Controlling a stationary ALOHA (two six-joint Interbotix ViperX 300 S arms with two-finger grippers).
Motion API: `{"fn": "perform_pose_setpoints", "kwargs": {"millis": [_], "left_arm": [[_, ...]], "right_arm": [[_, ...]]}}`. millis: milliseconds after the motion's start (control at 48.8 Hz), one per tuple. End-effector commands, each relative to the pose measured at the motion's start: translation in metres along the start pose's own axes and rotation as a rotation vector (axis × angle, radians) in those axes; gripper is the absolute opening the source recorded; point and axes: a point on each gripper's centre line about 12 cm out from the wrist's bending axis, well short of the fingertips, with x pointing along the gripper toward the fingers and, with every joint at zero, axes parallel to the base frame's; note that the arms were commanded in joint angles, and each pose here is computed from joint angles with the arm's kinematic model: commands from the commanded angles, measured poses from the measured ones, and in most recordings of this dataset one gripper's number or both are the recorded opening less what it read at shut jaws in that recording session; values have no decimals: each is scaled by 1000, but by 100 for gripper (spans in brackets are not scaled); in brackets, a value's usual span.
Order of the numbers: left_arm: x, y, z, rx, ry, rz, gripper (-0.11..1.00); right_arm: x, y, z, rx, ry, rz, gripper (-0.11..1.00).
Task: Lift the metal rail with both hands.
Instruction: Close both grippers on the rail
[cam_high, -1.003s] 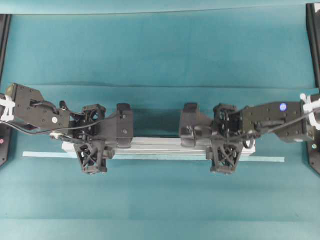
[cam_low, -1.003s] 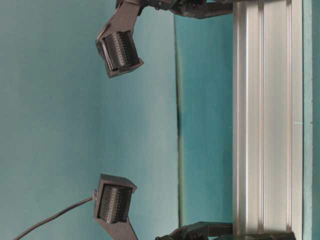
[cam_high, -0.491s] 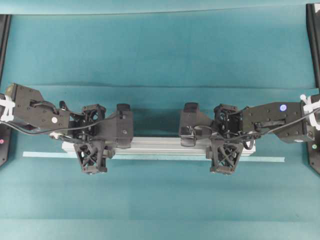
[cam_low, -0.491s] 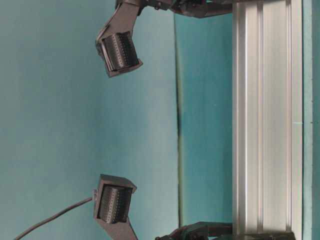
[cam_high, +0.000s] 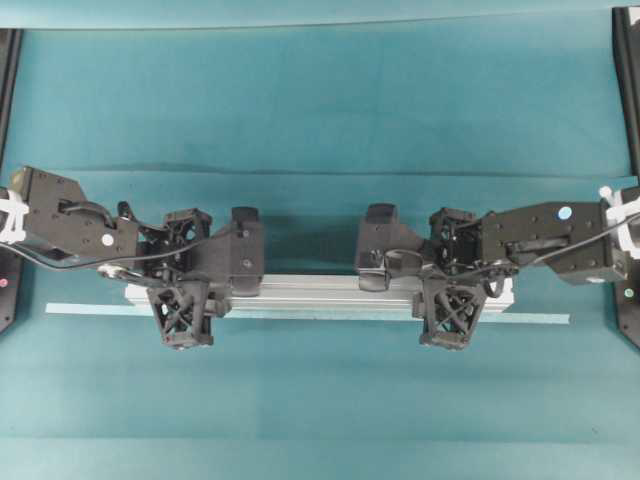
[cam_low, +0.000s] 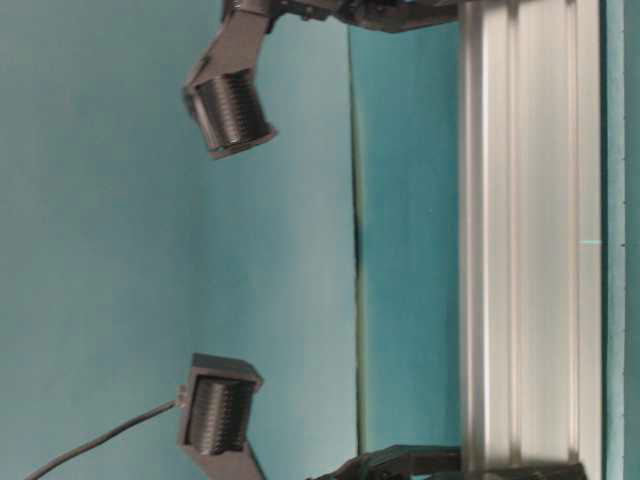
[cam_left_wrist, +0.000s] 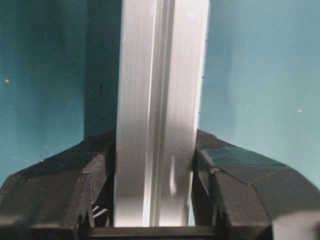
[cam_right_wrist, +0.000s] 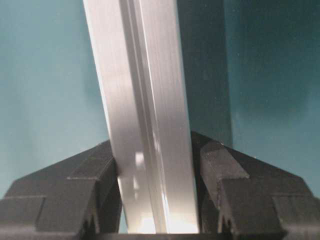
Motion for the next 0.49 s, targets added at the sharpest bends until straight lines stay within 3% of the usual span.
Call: {"fn": "perform_pose_setpoints", "kwargs": {"millis": [0,471], "left_arm": [[-18,-2,10,-1,-49,-5,36],[-68,-1,28,-8,-51,0,36]], "right_arm": [[-14,2,7,25,-16,9,39],[-79,0,15,38,-39,19,39]]}}
